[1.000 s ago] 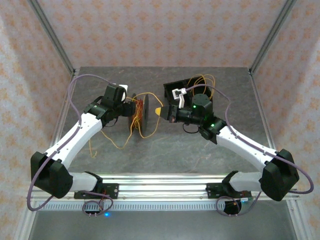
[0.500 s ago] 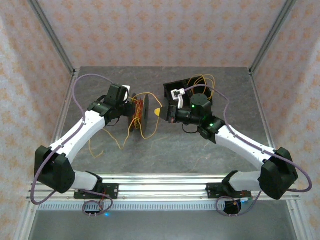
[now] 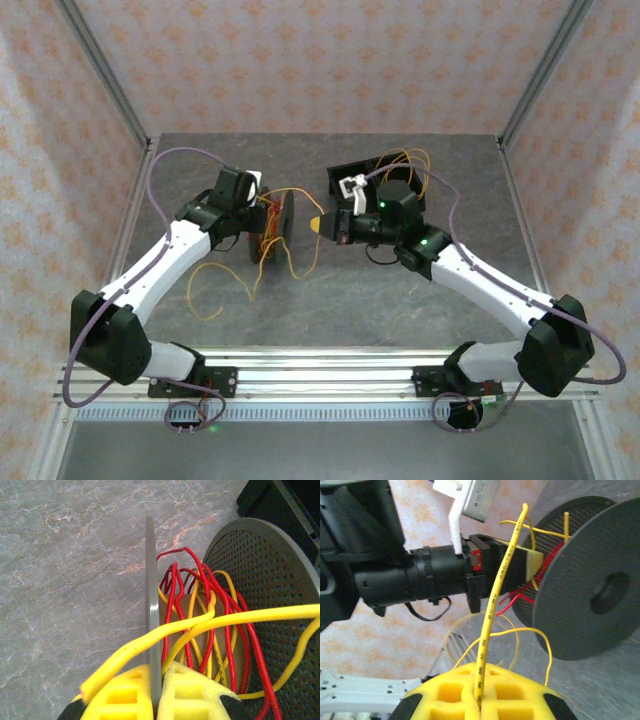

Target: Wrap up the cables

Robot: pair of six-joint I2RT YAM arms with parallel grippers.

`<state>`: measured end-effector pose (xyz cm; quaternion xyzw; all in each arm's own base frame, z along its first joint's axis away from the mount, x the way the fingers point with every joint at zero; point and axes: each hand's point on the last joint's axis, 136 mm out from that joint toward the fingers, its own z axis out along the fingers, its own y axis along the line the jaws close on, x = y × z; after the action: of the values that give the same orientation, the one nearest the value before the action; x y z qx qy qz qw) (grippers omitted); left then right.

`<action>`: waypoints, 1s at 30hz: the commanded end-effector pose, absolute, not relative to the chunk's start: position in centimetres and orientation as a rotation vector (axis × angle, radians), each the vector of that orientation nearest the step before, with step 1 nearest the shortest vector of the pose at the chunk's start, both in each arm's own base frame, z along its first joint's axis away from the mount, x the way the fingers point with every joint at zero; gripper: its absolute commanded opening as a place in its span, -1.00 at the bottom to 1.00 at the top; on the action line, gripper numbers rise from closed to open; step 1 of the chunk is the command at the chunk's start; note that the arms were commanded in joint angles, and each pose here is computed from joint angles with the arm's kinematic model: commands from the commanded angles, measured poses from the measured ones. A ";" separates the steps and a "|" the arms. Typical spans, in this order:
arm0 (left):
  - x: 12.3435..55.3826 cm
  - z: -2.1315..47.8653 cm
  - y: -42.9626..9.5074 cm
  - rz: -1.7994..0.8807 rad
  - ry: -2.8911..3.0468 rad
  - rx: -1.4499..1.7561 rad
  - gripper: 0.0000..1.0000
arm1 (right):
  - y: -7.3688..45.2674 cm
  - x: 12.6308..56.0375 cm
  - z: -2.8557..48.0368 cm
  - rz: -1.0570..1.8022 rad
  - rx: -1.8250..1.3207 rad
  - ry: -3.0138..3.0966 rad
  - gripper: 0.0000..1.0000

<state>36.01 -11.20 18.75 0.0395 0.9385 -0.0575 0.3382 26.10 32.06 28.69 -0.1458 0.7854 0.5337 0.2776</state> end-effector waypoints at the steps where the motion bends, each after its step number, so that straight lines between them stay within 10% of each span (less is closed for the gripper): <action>1: 35.3 23.3 -10.2 -0.132 2.318 0.104 -1.00 | 29.6 27.4 28.1 1.195 -0.413 2.225 -1.00; 23: 29.8 34.9 -13.5 -0.572 2.145 0.199 -1.00 | 26.8 38.9 20.9 0.612 -0.585 2.555 -0.96; 30: 31.3 37.5 -11.7 -0.520 2.101 0.030 -1.00 | 27.5 39.0 24.5 0.689 -0.548 2.490 0.02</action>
<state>30.07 -12.61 32.51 0.0532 0.8921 -0.2006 0.4013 38.84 27.84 21.01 -0.2019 0.9232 0.2471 0.2140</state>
